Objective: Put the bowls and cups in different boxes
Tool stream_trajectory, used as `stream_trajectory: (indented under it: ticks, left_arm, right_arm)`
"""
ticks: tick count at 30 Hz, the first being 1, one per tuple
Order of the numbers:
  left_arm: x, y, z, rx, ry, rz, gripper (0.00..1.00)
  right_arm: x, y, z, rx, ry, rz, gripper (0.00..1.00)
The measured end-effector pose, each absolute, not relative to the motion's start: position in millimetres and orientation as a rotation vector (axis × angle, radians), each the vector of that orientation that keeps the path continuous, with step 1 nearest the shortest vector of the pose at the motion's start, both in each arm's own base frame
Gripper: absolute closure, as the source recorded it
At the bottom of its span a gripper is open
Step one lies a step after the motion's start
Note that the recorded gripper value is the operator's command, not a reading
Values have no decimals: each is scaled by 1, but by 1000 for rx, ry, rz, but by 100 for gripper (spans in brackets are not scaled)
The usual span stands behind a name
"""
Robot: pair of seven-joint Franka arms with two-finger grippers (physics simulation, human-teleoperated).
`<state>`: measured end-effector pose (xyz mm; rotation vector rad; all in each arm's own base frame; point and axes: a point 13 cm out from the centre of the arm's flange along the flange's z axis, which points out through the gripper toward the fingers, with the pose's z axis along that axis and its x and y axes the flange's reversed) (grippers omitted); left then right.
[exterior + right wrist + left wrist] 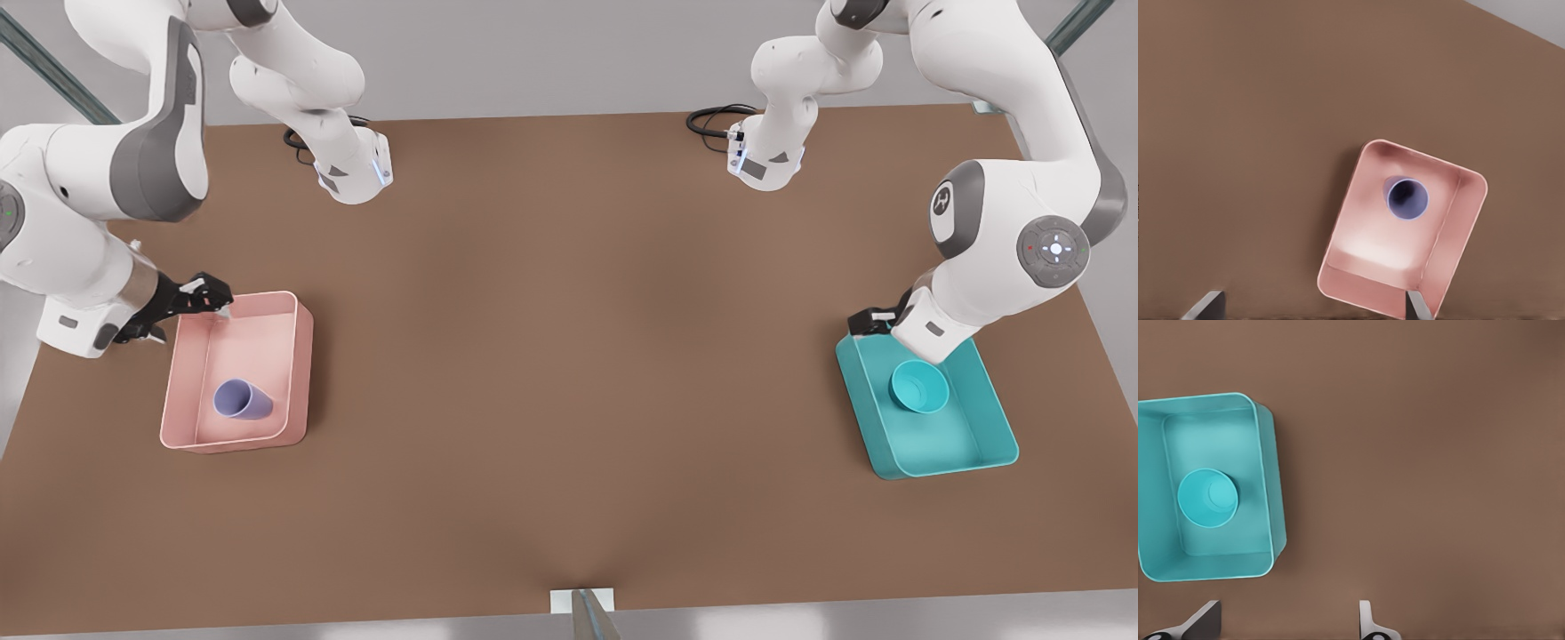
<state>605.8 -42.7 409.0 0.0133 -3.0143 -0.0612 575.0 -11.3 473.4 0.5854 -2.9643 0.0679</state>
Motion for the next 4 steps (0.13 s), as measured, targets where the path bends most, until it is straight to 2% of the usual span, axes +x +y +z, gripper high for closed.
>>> stream_trajectory:
  ticks: [4]
  left_arm:
    - [604, -43, 409, -9, -3009, -58, 0]
  right_arm:
    - [558, -16, 474, 475, -2933, 74, 0]
